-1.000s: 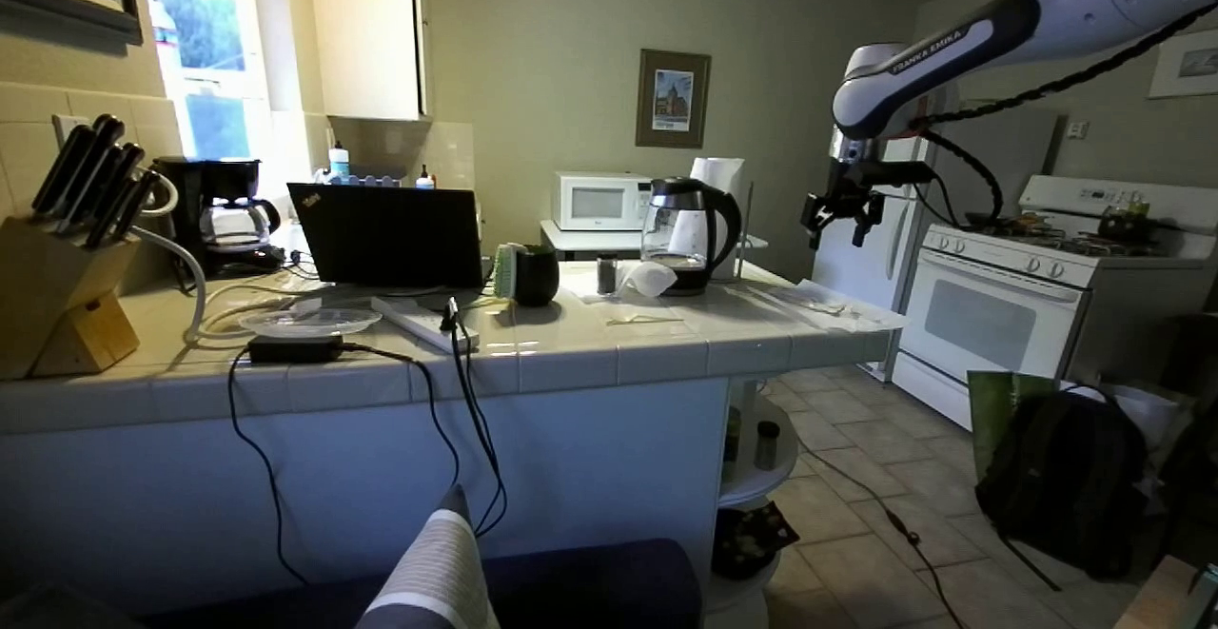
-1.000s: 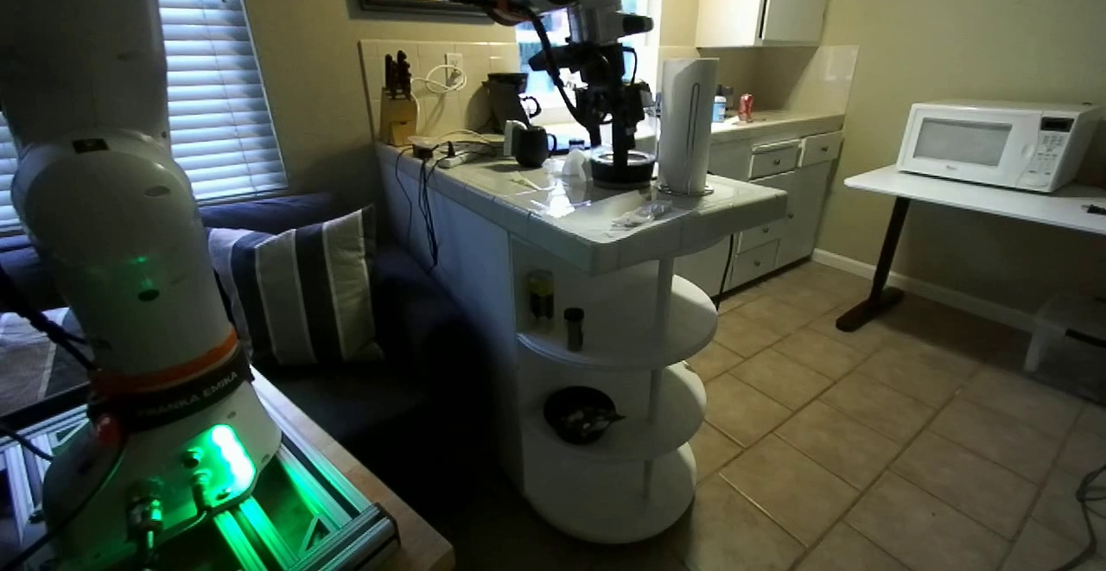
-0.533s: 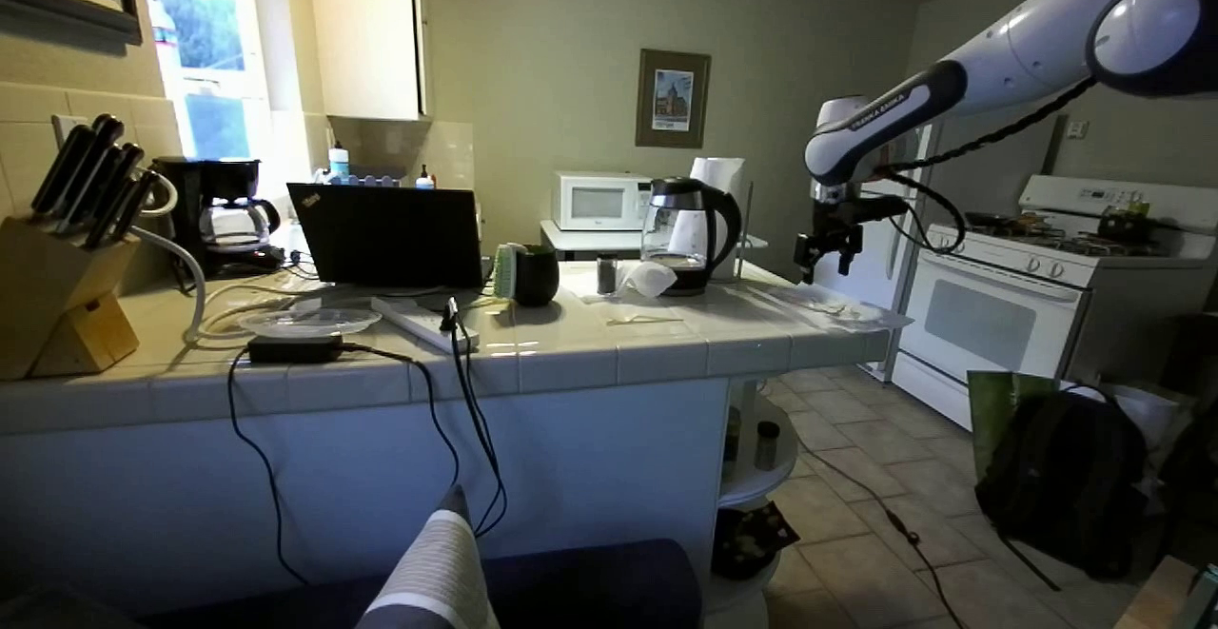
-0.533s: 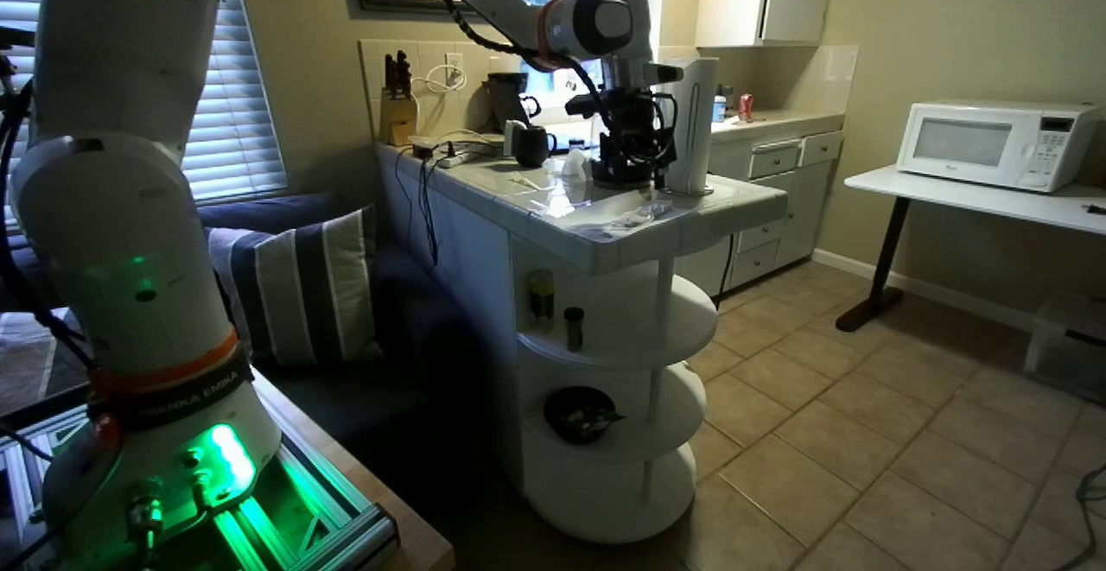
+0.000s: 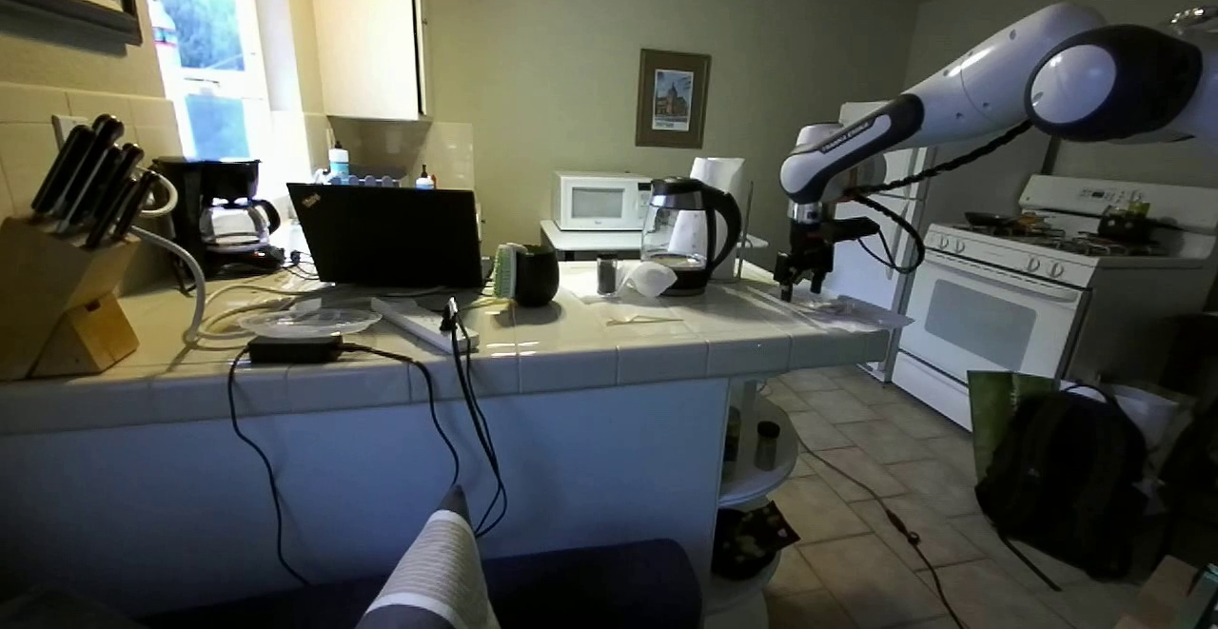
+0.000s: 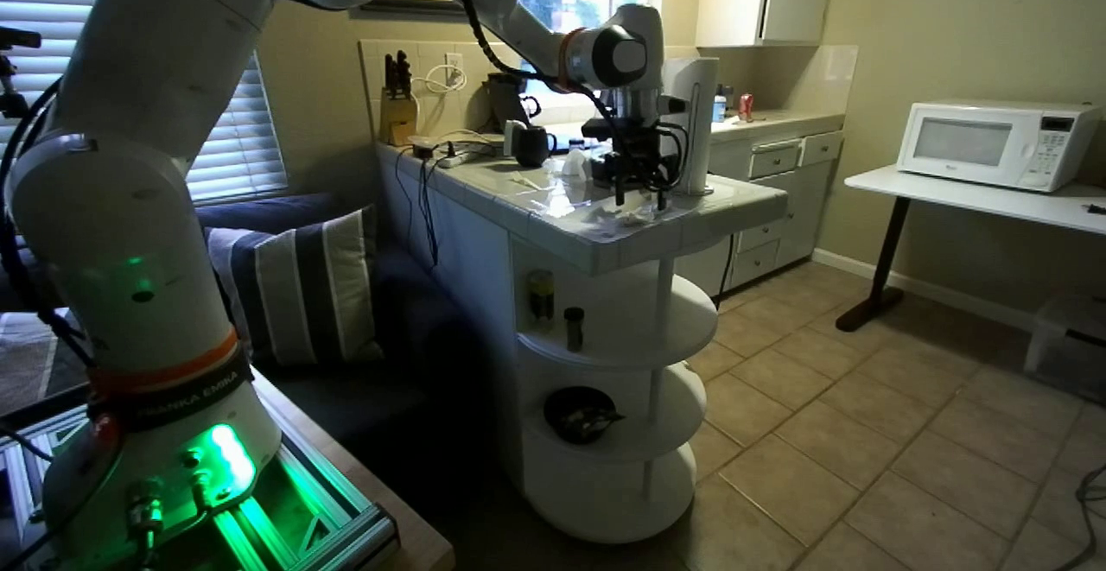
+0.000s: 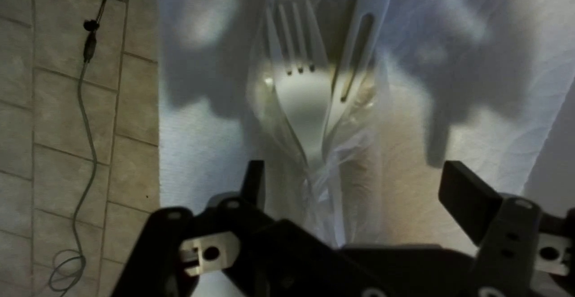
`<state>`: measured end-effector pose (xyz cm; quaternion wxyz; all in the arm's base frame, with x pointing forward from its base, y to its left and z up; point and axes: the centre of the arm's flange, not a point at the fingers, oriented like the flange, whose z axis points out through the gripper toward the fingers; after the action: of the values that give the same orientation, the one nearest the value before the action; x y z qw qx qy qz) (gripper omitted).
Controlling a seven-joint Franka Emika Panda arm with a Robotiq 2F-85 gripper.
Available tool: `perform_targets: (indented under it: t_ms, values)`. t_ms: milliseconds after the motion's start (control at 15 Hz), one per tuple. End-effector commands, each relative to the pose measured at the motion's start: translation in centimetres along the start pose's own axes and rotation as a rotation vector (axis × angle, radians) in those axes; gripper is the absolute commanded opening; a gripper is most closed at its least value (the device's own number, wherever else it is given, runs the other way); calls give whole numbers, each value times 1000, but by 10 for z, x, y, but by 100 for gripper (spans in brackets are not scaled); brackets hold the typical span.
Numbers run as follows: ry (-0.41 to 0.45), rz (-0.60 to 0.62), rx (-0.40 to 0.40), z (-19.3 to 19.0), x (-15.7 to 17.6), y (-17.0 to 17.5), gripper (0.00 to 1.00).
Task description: Move the white thing to the left
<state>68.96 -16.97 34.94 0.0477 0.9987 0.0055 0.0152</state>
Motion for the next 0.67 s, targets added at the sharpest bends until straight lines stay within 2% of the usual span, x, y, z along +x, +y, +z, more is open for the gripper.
perform_targets:
  t_ms: [0,67,333,600]
  values:
    - [-37,-31,32,6,20,10,74]
    - [-45,-33,32,7,20,12,69]
    - [-67,-17,33,5,23,14,38]
    - [-48,3,30,-5,26,9,7]
